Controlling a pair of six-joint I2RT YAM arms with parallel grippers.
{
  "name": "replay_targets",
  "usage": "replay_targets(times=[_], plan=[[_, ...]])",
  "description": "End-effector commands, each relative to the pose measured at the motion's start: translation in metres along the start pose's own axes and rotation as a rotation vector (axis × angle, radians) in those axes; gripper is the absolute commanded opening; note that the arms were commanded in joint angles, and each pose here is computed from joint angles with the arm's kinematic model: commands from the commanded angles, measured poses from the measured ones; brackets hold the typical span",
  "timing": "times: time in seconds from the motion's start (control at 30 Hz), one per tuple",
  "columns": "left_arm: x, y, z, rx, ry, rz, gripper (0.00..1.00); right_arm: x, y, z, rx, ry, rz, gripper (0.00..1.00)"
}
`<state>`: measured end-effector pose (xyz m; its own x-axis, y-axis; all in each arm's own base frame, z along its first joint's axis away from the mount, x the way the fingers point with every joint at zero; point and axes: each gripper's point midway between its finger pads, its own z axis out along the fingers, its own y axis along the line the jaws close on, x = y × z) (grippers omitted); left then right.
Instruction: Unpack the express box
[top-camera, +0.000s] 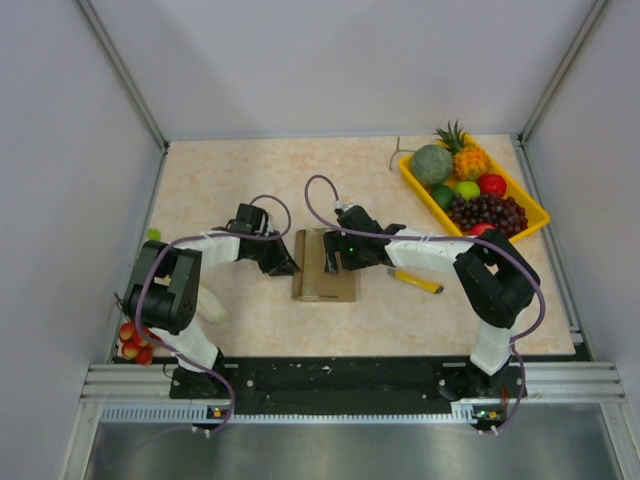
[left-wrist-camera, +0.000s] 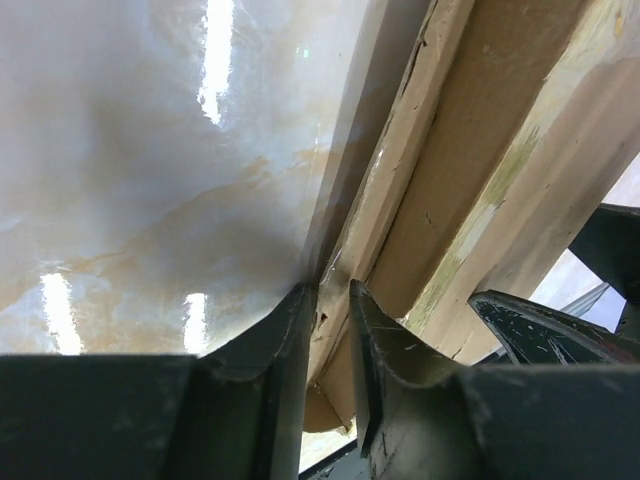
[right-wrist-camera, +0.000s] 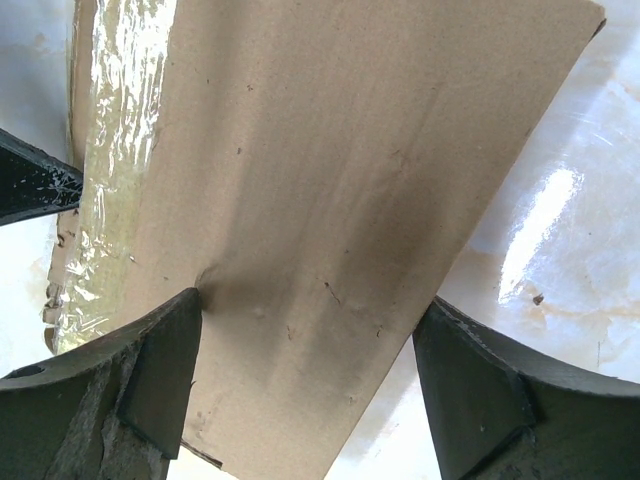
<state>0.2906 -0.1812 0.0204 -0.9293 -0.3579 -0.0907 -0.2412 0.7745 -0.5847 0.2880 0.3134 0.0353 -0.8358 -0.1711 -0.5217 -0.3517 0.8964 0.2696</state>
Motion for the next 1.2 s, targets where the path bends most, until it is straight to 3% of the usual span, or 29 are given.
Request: replay_targets(times=[0.0,0.1,0.53,0.8,1.0,1.03,1.07,1.17], plan=[[0.005,0.012,0.001,-0.063,0.008,0.025,0.3,0.016,-0.009,-0.004,0.039,0.053,-0.056,0.77],[0.001,0.008,0.004,-0.05,0.009,0.018,0.35,0.013,-0.007,-0.006,0.03,0.043,-0.062,0.77],[0.007,0.02,0.014,-0.086,0.052,-0.012,0.39,-0.001,0.002,-0.022,-0.019,-0.011,-0.114,0.78],[0.033,0.002,0.025,0.088,0.184,-0.08,0.4,0.002,0.013,-0.024,-0.086,-0.002,-0.125,0.78],[0.034,0.003,0.025,0.094,0.174,-0.076,0.2,0.002,0.013,-0.026,-0.09,-0.007,-0.128,0.78],[0.034,0.004,0.023,0.086,0.173,-0.074,0.16,0.0,0.013,-0.027,-0.089,-0.013,-0.126,0.78],[0.033,0.003,0.021,0.082,0.169,-0.072,0.02,-0.001,0.012,-0.028,-0.08,-0.019,-0.128,0.79],[0.027,0.0,0.011,0.053,0.14,-0.048,0.0,-0.01,0.008,-0.038,-0.047,-0.053,-0.126,0.82]])
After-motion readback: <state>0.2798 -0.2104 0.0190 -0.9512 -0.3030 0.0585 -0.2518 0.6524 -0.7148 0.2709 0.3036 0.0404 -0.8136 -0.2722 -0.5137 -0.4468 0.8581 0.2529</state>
